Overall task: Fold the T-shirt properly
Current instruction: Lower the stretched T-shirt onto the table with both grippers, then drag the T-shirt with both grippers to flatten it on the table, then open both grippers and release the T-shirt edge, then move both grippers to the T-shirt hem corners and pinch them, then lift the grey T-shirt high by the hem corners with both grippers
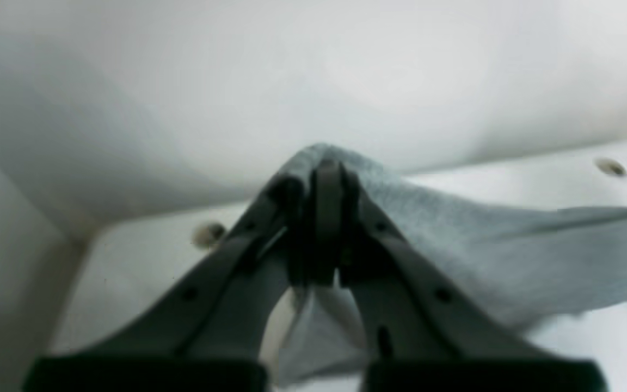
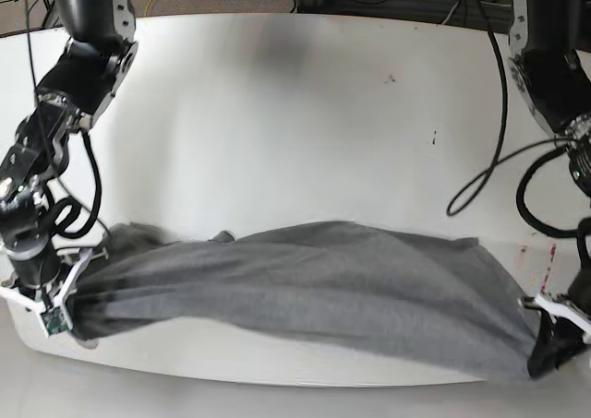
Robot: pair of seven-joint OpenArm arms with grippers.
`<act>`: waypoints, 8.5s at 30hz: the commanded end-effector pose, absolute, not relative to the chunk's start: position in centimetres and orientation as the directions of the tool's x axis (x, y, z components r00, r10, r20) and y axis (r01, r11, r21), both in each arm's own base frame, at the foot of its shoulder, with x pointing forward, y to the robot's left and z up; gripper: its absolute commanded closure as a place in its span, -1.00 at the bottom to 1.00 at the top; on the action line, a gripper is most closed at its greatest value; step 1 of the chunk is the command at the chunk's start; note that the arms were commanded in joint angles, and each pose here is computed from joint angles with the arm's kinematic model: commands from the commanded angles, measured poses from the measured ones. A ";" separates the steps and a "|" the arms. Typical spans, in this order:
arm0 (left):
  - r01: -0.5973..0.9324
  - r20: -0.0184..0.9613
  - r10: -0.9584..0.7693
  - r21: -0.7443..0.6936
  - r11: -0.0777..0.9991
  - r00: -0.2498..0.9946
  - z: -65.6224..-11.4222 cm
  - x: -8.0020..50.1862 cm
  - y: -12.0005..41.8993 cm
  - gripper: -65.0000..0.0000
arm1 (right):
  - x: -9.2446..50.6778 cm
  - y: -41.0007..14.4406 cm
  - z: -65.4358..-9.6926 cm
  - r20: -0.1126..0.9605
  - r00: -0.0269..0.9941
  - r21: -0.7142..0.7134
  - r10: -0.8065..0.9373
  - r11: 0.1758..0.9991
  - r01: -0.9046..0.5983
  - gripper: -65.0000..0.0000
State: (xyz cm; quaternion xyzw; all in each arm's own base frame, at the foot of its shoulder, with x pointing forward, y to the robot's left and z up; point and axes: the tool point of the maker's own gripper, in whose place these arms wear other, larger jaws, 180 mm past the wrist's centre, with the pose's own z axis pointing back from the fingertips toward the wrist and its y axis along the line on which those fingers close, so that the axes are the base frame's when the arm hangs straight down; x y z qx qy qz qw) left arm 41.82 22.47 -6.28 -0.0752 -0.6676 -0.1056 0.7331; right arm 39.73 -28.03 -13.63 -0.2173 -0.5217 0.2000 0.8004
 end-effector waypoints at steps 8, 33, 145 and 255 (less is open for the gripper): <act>0.266 0.964 0.043 -0.115 0.957 0.263 -14.4 37.5 23.5 1.00 | 34.2 -28.6 -22.0 0.730 0.535 -0.447 0.424 0.889 -0.095 1.00; 0.101 0.732 0.058 -0.172 0.980 0.679 -28.4 24.6 28.8 1.00 | 23.4 -25.5 -34.4 0.582 0.769 -0.241 0.265 0.959 -0.149 1.00; -0.088 0.792 0.047 0.008 0.996 0.608 -25.5 38.6 33.1 -0.17 | 41.9 -24.9 -38.0 0.717 0.697 0.154 -0.027 0.981 -0.120 -0.55; 0.068 0.908 0.030 -0.064 0.996 0.418 -23.7 48.6 25.4 1.00 | 42.0 -25.1 -31.3 0.752 0.635 -0.078 0.176 0.981 -0.179 1.00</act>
